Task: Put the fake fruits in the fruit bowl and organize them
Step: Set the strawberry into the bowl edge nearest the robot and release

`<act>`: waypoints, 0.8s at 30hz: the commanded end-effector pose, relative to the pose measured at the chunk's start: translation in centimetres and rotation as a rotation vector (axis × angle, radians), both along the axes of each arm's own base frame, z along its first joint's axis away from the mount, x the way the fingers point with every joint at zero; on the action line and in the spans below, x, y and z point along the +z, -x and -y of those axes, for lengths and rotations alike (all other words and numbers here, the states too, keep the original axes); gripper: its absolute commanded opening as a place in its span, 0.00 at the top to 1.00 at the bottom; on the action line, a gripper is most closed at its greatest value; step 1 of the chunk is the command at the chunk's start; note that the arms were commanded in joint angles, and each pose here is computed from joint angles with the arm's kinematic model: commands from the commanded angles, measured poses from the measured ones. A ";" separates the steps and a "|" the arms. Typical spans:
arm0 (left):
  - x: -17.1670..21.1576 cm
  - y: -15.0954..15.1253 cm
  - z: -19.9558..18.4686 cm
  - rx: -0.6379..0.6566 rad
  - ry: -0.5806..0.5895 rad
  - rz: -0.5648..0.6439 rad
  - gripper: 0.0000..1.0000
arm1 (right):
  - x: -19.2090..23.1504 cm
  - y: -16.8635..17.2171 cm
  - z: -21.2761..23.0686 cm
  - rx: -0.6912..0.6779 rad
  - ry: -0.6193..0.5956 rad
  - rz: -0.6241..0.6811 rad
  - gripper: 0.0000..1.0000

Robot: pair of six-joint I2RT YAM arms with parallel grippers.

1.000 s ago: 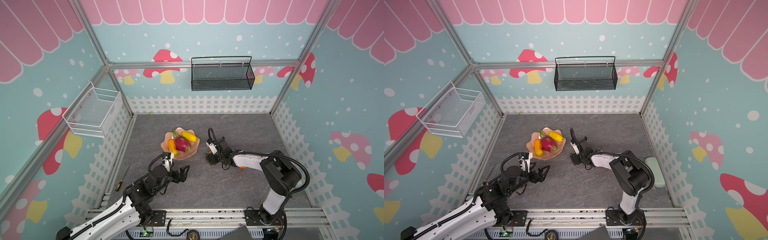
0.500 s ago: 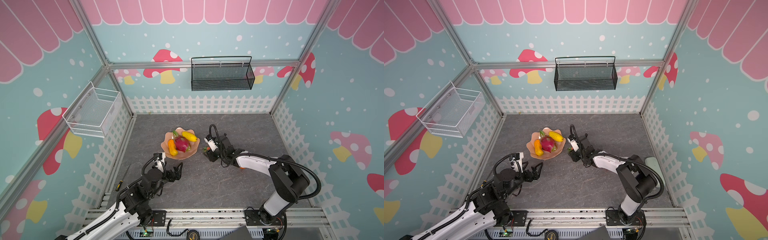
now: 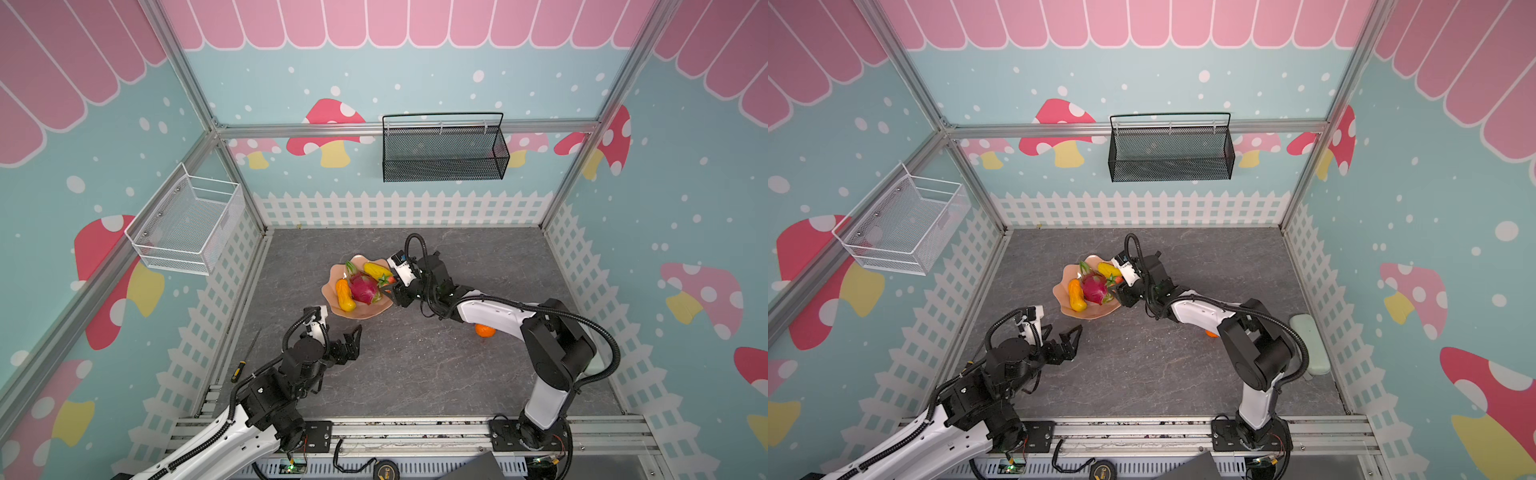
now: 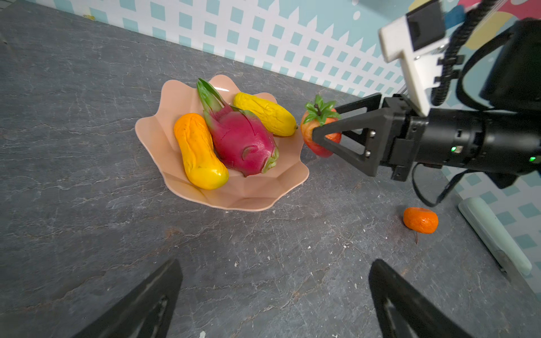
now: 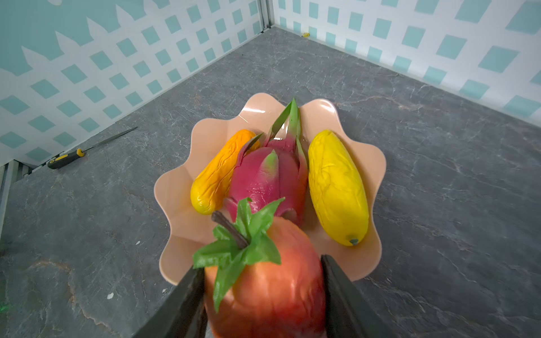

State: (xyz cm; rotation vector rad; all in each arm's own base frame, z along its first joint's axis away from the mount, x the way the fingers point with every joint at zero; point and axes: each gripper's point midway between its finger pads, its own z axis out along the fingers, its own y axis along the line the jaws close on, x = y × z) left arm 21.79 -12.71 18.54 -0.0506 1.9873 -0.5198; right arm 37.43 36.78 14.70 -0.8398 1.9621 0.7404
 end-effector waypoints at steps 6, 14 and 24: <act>-0.1 0.0 -0.8 0.028 -0.005 0.008 0.01 | -0.5 -0.8 -1.6 0.009 -0.063 -0.019 0.44; -0.4 0.1 -0.8 0.025 -0.013 0.006 0.01 | -2.3 -1.8 -2.9 0.016 -0.079 -0.057 0.43; -0.6 0.1 -0.7 0.017 -0.019 0.004 0.00 | -3.1 -2.1 -3.0 0.013 -0.074 -0.061 0.27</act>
